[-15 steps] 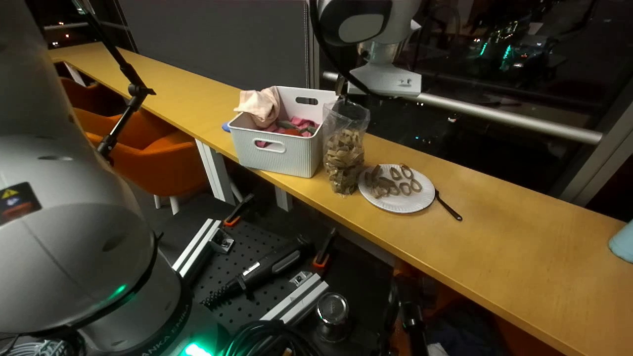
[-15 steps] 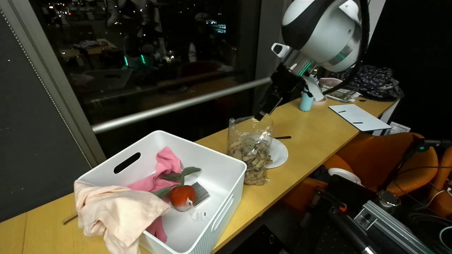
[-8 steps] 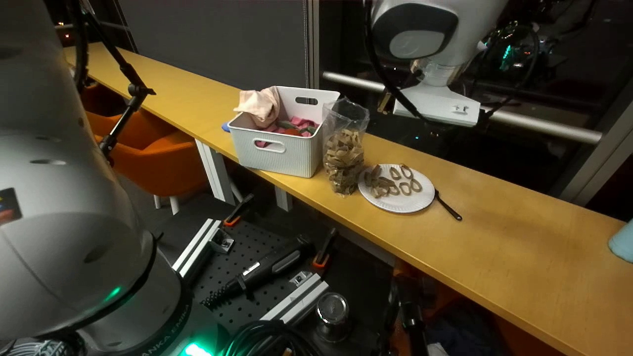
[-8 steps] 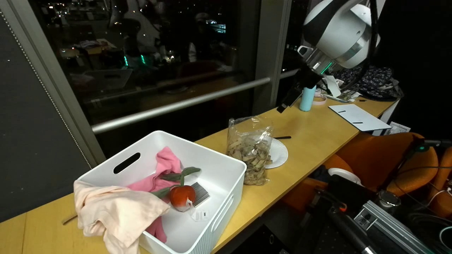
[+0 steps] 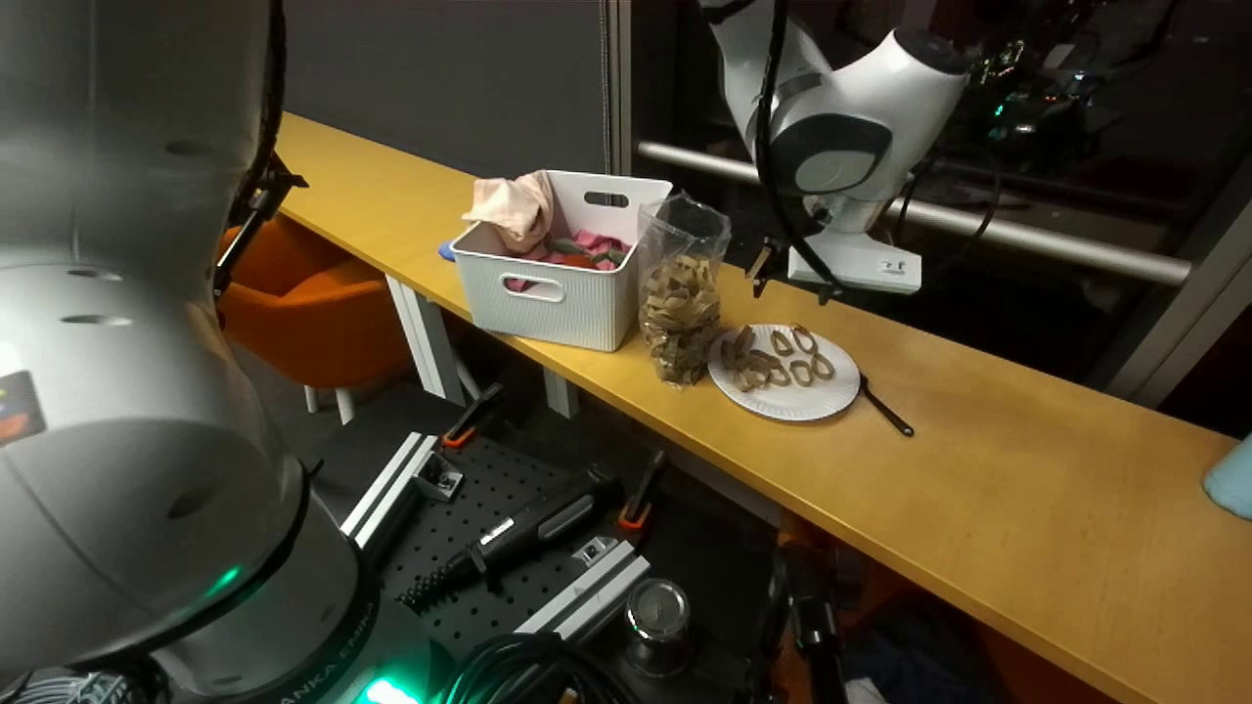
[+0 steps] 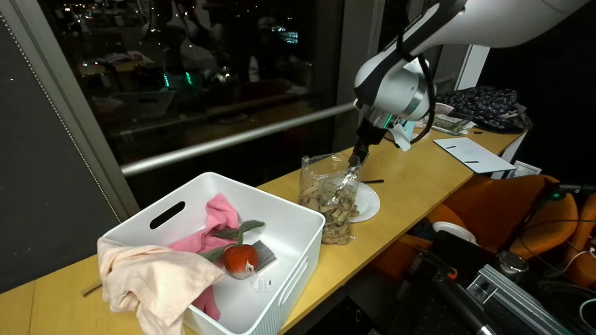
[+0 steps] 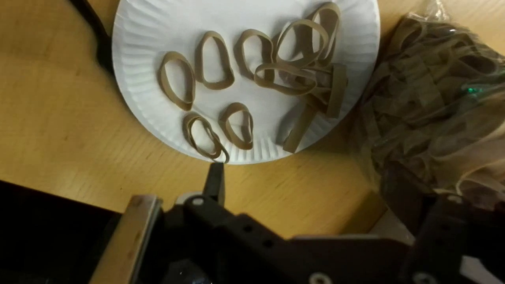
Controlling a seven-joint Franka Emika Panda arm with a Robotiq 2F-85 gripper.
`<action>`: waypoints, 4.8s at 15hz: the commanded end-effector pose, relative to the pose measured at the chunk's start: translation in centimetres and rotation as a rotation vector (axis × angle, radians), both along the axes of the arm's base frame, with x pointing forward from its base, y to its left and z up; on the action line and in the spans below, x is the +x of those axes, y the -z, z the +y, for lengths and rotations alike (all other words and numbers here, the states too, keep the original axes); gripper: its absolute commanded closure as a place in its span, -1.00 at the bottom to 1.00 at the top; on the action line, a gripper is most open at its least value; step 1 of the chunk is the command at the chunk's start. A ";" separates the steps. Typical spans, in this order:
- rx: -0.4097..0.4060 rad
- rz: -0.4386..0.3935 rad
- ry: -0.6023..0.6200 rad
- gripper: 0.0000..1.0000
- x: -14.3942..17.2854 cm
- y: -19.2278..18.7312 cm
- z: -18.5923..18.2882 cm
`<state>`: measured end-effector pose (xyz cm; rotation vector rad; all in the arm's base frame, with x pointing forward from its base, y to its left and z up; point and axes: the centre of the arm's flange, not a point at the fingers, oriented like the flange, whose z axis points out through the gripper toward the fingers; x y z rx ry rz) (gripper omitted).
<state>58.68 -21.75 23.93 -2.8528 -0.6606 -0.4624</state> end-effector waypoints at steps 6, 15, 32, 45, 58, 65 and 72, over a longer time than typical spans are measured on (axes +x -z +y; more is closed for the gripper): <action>-0.096 0.175 0.004 -1.00 2.8 7.1 2.7; -0.172 0.240 0.019 -1.00 4.9 8.8 3.9; -0.195 0.290 0.023 0.45 4.3 11.6 5.6; -0.189 0.193 0.105 0.98 3.2 8.0 5.1; -0.206 0.139 0.196 0.44 -2.1 5.8 2.7; -0.196 0.134 0.179 -0.44 -0.5 6.6 3.0; -0.160 0.126 0.146 -0.86 2.2 8.3 3.5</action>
